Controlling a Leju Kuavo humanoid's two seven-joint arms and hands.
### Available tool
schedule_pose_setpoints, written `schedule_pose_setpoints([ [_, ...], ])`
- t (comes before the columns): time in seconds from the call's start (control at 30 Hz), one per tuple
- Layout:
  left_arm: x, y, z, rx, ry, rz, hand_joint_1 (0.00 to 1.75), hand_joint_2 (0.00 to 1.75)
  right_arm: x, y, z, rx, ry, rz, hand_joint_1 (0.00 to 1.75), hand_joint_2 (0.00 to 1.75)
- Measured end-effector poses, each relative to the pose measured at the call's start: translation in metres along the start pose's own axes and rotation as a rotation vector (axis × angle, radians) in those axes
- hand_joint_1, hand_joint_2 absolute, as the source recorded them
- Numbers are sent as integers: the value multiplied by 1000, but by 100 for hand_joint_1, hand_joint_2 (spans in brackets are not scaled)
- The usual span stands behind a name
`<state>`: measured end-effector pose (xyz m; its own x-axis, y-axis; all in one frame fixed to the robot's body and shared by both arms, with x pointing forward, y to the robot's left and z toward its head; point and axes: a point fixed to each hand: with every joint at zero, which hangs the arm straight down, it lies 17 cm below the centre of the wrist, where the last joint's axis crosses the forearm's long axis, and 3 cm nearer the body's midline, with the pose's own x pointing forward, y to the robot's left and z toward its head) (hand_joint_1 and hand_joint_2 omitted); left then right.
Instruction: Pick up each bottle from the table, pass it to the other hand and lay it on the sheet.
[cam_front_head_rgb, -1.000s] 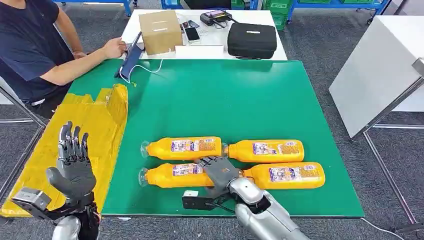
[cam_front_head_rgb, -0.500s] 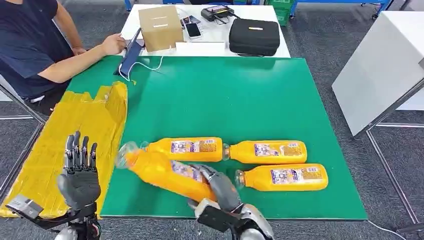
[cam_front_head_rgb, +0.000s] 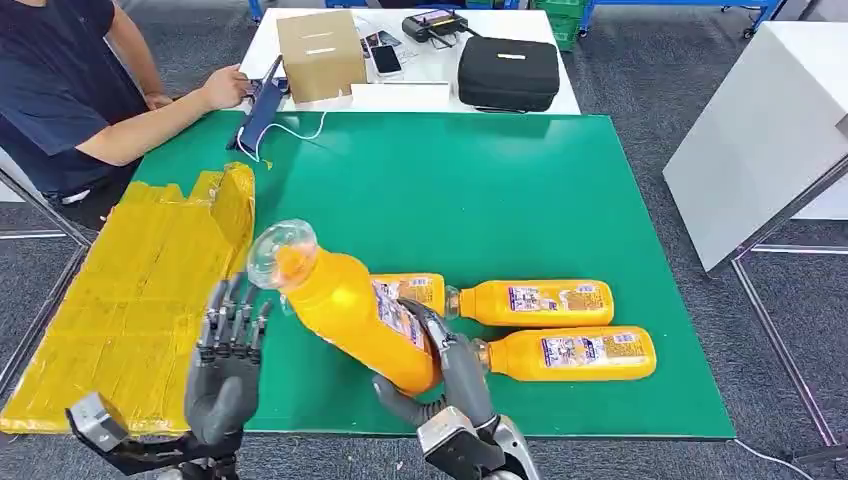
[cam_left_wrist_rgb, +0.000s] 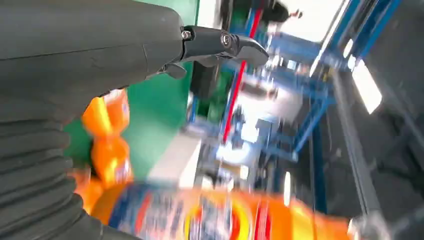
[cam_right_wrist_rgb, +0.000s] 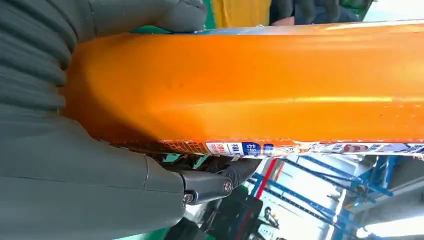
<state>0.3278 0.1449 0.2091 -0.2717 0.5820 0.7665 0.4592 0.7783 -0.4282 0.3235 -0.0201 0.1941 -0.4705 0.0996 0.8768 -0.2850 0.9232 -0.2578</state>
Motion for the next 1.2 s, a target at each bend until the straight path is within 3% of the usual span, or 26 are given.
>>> schedule_pose_setpoints([
  [0.2,-7,-28,2,-76,12,50,0,175,-8,18,-10,58,24,25,175,175],
  [0.57,-9,-33,3,-104,27,49,0,175,-33,58,-7,194,85,59,175,175],
  [0.77,-11,-23,1,-82,37,-2,0,175,-45,99,1,333,75,152,175,175],
  [0.93,-28,-2,4,-44,104,-110,0,175,-56,132,11,449,63,228,175,175],
  [1.2,-42,16,11,-22,156,-187,0,175,-67,146,14,499,80,249,175,175],
])
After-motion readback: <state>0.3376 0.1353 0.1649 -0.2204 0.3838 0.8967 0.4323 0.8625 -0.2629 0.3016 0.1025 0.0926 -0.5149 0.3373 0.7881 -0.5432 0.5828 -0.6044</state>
